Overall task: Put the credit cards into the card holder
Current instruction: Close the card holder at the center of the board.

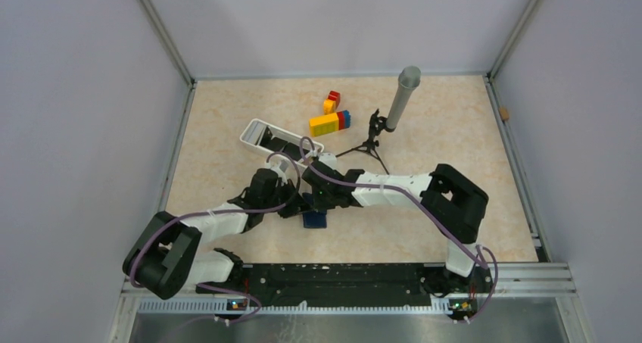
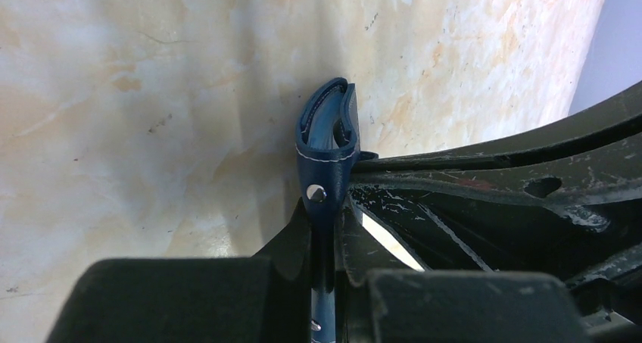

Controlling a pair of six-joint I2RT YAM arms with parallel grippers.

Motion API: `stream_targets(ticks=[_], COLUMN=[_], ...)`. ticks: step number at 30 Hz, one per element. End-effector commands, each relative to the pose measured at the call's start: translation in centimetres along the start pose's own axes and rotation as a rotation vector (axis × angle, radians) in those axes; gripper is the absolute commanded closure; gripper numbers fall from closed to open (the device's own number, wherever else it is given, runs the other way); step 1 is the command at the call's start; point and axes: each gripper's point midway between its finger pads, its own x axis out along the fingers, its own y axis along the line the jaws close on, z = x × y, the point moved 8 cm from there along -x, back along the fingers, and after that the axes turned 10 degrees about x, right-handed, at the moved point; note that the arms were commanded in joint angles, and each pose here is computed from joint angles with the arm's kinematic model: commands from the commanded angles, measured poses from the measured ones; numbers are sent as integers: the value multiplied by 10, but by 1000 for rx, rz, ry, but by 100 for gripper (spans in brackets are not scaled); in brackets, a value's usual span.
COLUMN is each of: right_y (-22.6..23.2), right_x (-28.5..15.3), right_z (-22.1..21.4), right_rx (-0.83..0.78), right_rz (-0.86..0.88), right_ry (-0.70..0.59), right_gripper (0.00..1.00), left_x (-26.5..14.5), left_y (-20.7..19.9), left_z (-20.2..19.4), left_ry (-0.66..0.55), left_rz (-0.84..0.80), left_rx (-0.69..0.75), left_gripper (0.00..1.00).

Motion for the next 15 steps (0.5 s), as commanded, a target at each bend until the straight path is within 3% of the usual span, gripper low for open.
stream_targets(ticks=[1,15], right_y=[25,21], right_x=[10,-1], right_z=[-35,-48], right_rx=[47,66], right_rz=[148,89], right_ry=[58,20], right_gripper=[100,100], left_x=[5,13], left_y=[8,16], left_z=[-6,-11], left_ry=[-26,-46], left_rz=[75,77], left_rx=[7,-63], left_gripper=[100,100])
